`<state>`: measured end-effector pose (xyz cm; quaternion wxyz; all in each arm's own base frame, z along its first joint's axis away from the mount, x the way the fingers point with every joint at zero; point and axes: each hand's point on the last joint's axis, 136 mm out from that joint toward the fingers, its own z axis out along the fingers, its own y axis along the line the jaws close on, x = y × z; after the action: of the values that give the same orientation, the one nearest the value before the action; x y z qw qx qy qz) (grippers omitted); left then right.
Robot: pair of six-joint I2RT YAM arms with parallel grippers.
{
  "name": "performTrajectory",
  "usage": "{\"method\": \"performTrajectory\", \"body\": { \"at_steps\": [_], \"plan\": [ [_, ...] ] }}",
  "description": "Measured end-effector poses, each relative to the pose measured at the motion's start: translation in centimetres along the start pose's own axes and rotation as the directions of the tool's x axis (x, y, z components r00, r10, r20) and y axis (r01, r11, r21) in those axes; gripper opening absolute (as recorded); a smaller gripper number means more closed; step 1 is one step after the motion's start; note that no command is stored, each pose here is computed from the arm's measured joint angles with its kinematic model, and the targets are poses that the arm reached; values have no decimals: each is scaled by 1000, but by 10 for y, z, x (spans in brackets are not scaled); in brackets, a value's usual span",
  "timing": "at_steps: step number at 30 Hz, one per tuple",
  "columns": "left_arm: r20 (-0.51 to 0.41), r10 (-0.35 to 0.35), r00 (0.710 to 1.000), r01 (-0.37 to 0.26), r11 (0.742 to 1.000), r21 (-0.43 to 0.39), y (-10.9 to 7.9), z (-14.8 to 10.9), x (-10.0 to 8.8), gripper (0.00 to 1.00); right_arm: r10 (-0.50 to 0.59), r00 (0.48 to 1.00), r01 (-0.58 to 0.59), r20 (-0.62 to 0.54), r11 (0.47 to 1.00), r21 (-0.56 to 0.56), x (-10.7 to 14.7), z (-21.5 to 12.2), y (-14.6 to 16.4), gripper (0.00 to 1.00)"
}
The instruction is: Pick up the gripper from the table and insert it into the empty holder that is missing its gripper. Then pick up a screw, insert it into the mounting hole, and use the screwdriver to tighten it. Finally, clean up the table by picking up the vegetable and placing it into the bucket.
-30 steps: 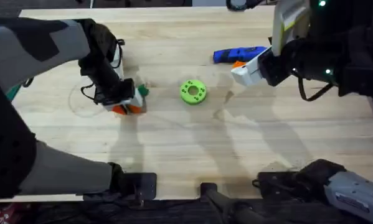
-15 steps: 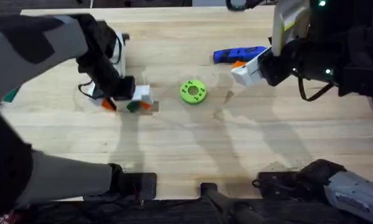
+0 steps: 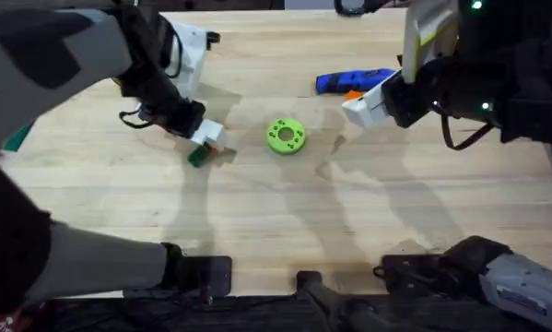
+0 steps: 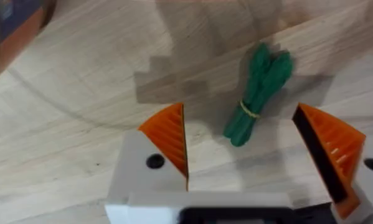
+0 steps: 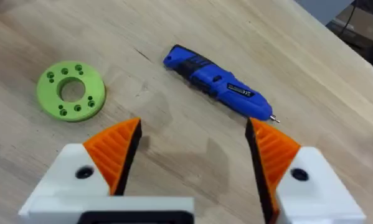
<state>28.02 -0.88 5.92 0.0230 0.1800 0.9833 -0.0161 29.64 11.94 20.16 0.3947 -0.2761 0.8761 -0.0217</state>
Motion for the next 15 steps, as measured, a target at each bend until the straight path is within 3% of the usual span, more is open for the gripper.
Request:
{"method": "performTrajectory", "body": {
  "at_steps": [10,13,15],
  "plan": [
    [-154,158,975,-169,984,-60,-16,29,2,962,0,1000,0,0,1000,0,0,0,0,976],
    [-163,150,975,-161,985,-54,-20,30,2,667,0,1000,0,0,1000,0,0,0,0,976],
    [-161,131,978,-143,988,-66,-18,30,1,345,0,1000,0,0,1000,0,0,0,0,976]
  ]
}}
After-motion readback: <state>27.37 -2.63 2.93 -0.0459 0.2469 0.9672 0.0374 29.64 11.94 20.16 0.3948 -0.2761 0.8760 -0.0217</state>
